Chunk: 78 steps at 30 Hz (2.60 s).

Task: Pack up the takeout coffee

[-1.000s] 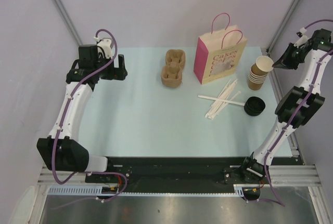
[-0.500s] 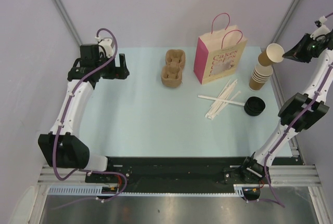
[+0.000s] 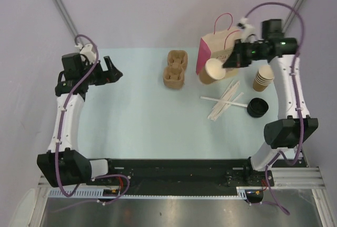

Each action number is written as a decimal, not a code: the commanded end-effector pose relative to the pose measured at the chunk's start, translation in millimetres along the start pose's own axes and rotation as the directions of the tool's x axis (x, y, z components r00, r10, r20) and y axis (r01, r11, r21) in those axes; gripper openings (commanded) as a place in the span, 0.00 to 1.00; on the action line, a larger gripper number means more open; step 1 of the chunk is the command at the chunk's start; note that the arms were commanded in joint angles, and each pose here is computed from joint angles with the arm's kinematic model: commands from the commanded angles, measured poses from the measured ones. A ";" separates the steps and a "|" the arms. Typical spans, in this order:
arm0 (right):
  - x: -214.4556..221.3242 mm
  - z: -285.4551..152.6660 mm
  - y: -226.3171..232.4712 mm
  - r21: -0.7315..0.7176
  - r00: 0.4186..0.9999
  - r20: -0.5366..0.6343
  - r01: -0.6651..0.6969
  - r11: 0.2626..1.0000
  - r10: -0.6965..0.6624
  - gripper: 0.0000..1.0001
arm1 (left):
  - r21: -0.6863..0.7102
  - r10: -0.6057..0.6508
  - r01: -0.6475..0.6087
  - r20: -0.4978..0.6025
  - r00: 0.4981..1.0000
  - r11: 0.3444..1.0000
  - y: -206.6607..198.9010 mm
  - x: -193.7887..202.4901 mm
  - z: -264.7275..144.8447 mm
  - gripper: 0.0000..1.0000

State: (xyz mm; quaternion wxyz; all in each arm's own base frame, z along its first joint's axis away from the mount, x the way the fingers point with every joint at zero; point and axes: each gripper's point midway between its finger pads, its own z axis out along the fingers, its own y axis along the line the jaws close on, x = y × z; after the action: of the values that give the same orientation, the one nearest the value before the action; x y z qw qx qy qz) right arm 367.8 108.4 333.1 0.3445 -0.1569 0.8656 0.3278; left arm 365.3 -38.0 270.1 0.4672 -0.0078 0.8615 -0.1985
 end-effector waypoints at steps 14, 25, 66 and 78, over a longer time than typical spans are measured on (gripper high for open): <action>126.5 217.6 96.6 -0.260 0.818 -0.330 0.401 0.878 -0.471 0.00 | -0.092 0.053 -0.046 0.075 0.996 0.995 19.1 28.7 -31.2 1.00; 168.0 246.5 88.6 -0.229 0.750 -0.437 0.441 0.868 -0.496 0.00 | -0.098 0.056 -0.049 0.068 0.996 0.994 21.6 37.2 -30.5 1.00; 152.5 -85.4 -122.8 0.447 0.946 -0.151 -0.193 0.874 0.287 0.71 | 0.103 0.242 -0.245 0.040 0.969 0.964 -49.7 17.5 23.3 0.99; 185.5 -95.0 -219.5 0.676 0.830 0.020 -0.422 0.604 0.558 0.56 | 0.103 0.247 -0.249 0.028 0.969 0.963 -54.9 16.4 32.8 1.00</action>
State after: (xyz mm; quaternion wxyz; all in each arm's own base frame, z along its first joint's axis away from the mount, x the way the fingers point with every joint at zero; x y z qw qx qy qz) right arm 285.7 -101.9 173.2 0.1913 0.1227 0.9691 0.0953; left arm 362.7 -101.9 233.5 0.4593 0.1132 0.8596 -0.1932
